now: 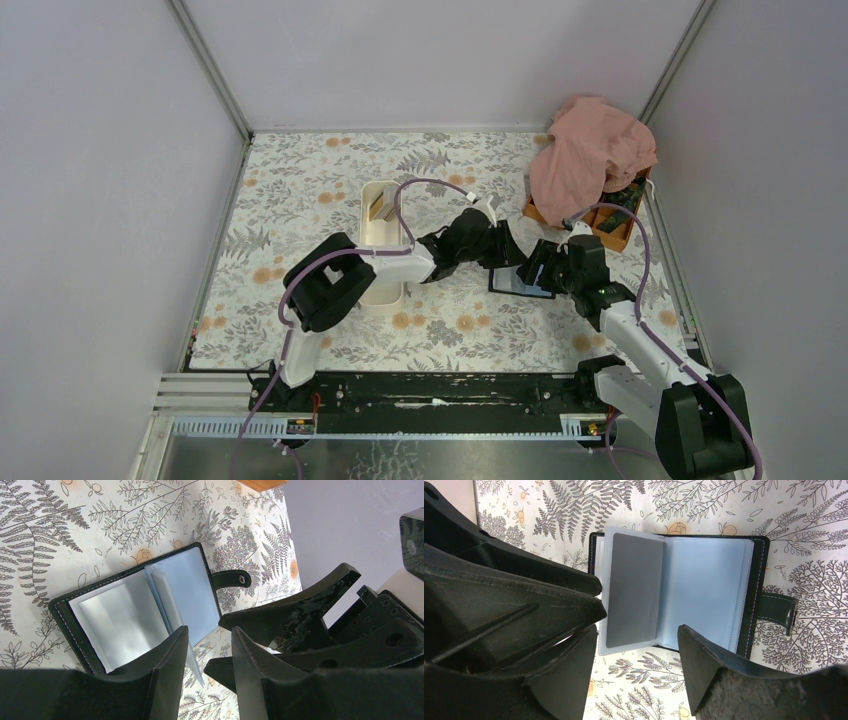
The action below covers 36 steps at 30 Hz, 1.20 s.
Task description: Take the credit cards out of the card holder
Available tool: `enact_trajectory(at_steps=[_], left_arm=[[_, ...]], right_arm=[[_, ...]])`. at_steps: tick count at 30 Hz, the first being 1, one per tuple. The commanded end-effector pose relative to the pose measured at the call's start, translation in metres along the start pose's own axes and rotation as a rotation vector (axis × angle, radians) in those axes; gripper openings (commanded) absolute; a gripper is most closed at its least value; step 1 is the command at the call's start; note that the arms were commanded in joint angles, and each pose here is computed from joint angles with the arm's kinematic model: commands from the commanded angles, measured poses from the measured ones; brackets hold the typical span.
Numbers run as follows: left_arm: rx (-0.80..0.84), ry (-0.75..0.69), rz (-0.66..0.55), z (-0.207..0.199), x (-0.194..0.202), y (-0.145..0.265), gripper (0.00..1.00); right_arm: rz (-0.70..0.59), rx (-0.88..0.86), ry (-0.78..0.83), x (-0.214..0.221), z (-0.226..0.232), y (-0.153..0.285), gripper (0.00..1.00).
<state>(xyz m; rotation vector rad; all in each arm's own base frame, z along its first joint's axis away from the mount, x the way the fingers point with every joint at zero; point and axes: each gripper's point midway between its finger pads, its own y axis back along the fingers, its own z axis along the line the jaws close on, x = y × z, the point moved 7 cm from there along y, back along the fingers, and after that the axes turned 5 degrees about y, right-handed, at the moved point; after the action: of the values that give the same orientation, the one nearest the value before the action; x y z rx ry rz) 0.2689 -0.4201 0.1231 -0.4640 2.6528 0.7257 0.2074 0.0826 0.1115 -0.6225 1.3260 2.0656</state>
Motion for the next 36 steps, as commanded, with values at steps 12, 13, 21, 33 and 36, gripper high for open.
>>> enact_trajectory(at_steps=[12,13,21,33,36], left_arm=[[0.030,-0.008,0.023,-0.010,0.002,-0.008,0.44],[0.030,-0.008,0.024,-0.009,0.003,-0.008,0.44],[0.031,-0.010,0.026,-0.010,0.003,-0.008,0.44],[0.028,-0.009,0.026,-0.008,0.004,-0.007,0.44],[0.029,-0.009,0.027,-0.008,0.004,-0.007,0.44]], right_arm=[[-0.040,-0.004,0.021,-0.018,0.005,-0.002,0.67],[-0.035,-0.003,0.020,-0.017,0.005,-0.002,0.67],[-0.045,0.039,-0.004,-0.016,0.001,-0.001,0.66],[-0.073,0.094,-0.028,-0.019,-0.003,0.003,0.62],[-0.077,0.102,-0.032,-0.020,-0.004,0.004,0.61]])
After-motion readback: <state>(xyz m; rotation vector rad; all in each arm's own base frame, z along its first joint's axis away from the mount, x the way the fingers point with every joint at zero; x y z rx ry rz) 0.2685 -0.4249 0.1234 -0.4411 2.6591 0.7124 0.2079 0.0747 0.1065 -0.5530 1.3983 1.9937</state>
